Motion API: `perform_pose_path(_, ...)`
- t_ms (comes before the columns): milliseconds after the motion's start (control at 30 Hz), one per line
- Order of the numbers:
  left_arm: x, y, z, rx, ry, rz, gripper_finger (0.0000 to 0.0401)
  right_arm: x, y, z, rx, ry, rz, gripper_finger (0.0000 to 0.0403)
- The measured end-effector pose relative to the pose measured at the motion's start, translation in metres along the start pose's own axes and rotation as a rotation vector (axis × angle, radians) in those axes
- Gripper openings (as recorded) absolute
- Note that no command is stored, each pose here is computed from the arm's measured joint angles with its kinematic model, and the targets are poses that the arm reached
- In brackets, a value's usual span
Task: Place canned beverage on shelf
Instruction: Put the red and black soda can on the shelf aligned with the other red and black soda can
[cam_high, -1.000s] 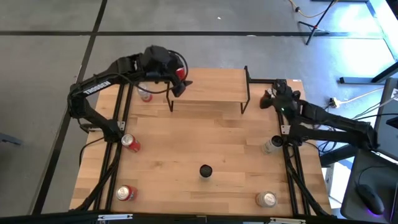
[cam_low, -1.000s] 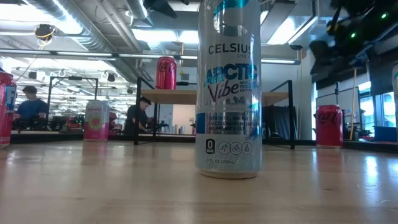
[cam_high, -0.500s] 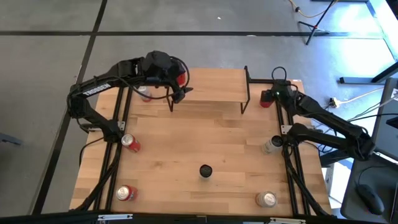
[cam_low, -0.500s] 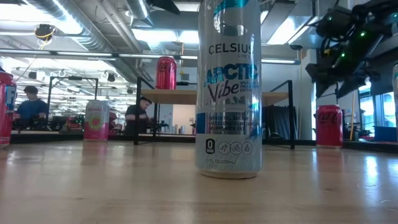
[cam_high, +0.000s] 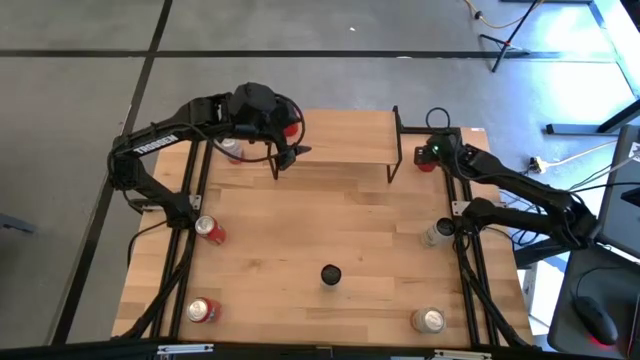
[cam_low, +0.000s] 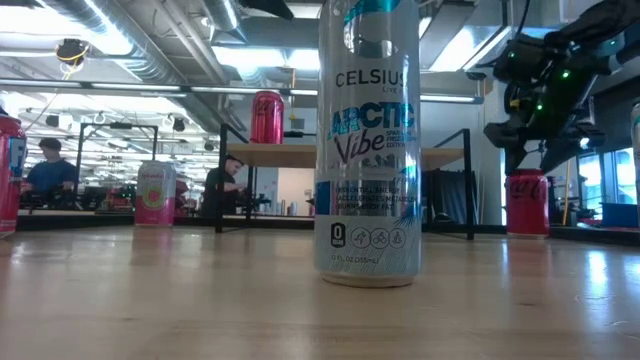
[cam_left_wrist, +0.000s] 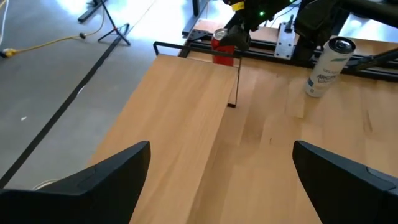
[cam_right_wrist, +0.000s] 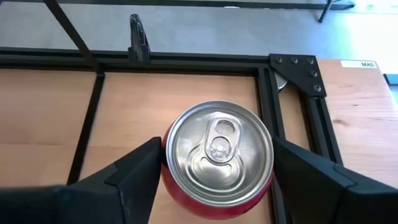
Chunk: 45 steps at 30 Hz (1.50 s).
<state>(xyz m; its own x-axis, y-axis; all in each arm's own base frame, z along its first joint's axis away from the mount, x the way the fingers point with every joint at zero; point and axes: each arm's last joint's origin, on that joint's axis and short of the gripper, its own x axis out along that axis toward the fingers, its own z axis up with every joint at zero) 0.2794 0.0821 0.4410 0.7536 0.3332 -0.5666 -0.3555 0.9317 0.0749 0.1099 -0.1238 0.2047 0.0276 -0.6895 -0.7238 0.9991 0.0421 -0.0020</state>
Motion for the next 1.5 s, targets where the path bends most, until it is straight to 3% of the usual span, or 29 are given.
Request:
perform_pose_path(500, 0.0, 0.0, 0.0, -0.008, -0.001, -0.003, 0.0382, 0.002, 0.001, -0.001, -0.015, 0.005, -0.004, 0.0277)
perform_pose_path(767, 0.0, 0.0, 0.0, -0.008, -0.002, -0.004, 0.0382, -0.001, 0.0, -0.001, 0.0, 0.005, 0.018, 0.0203)
perform_pose_path(867, 0.0, 0.0, 0.0, -0.008, -0.002, -0.004, 0.0382, -0.003, -0.002, -0.001, 0.003, 0.004, 0.028, 0.0201)
perform_pose_path(1200, 0.0, 0.0, 0.0, -0.009, -0.002, -0.004, 0.0382, -0.015, -0.01, -0.005, -0.007, 0.048, 0.098, 0.0207)
perform_pose_path(1500, 0.0, -0.002, -0.002, -0.029, 0.021, -0.008, 0.0382, -0.036, -0.019, -0.008, -0.063, 0.1, 0.251, 0.0207)
